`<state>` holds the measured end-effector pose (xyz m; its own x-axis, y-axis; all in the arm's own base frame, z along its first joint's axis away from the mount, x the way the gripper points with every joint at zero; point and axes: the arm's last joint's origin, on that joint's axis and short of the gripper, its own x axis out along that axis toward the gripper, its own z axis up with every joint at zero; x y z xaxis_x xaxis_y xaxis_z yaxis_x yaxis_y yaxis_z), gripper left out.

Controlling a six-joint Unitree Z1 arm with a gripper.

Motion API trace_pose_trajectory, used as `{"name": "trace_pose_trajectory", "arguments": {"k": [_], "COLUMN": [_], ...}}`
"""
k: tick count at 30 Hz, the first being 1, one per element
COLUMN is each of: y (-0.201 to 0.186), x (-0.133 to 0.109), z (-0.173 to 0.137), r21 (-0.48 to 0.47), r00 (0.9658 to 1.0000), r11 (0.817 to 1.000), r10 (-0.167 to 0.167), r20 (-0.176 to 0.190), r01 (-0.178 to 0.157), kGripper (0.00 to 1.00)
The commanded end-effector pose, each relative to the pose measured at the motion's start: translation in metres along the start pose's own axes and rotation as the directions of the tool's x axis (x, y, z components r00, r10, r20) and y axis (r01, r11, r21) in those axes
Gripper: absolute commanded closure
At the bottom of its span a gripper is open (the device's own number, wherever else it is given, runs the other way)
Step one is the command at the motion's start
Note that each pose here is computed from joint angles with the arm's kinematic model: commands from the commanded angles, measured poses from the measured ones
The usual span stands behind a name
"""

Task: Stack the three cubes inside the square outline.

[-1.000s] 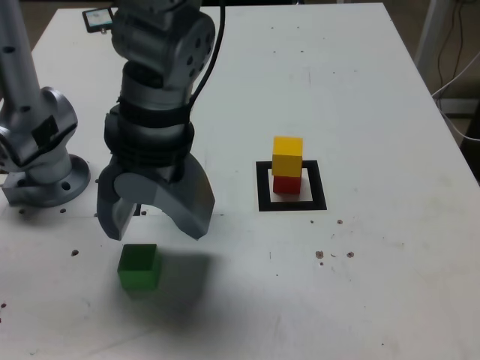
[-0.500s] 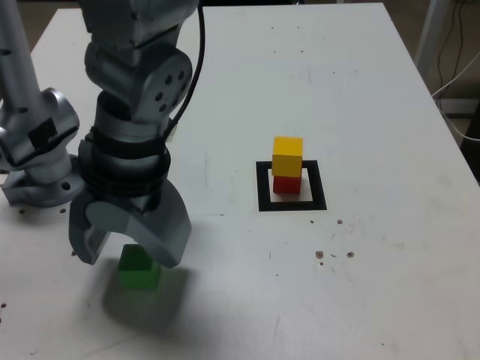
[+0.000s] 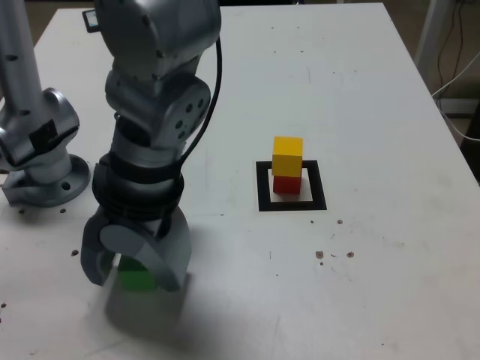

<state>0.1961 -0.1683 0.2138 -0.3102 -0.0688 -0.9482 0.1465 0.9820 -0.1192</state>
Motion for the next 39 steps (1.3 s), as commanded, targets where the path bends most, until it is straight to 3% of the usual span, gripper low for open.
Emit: {"name": "trace_pose_trajectory", "arguments": {"k": [1, 5, 10, 18, 23, 27, 33, 39], "y": [-0.001, -0.002, -0.002, 0.001, 0.002, 0.006, 0.024, 0.053], "x": [0.001, 0.001, 0.000, -0.003, -0.011, -0.027, -0.080, -0.130], "z": [0.002, 0.004, 0.007, 0.008, 0.007, 0.006, 0.006, 0.015], "r21": [-0.002, -0.003, -0.001, -0.040, -0.055, -0.075, -0.101, -0.119], "r00": [1.0000, 0.9998, 0.9984, 0.9918, 0.9848, 0.9789, 0.9702, 0.9605], "r11": [1.000, 1.000, 1.000, 0.996, 0.993, 0.988, 0.980, 0.975], "r10": [0.000, 0.000, 0.023, 0.088, 0.115, 0.145, 0.188, 0.209], "r20": [0.003, 0.020, 0.051, 0.093, 0.130, 0.144, 0.154, 0.184], "r01": [0.000, 0.000, -0.023, -0.085, -0.108, -0.135, -0.173, -0.189], "kGripper": [0.40, 0.53, 0.58, 0.69, 0.81, 0.84, 0.84, 0.84]}}
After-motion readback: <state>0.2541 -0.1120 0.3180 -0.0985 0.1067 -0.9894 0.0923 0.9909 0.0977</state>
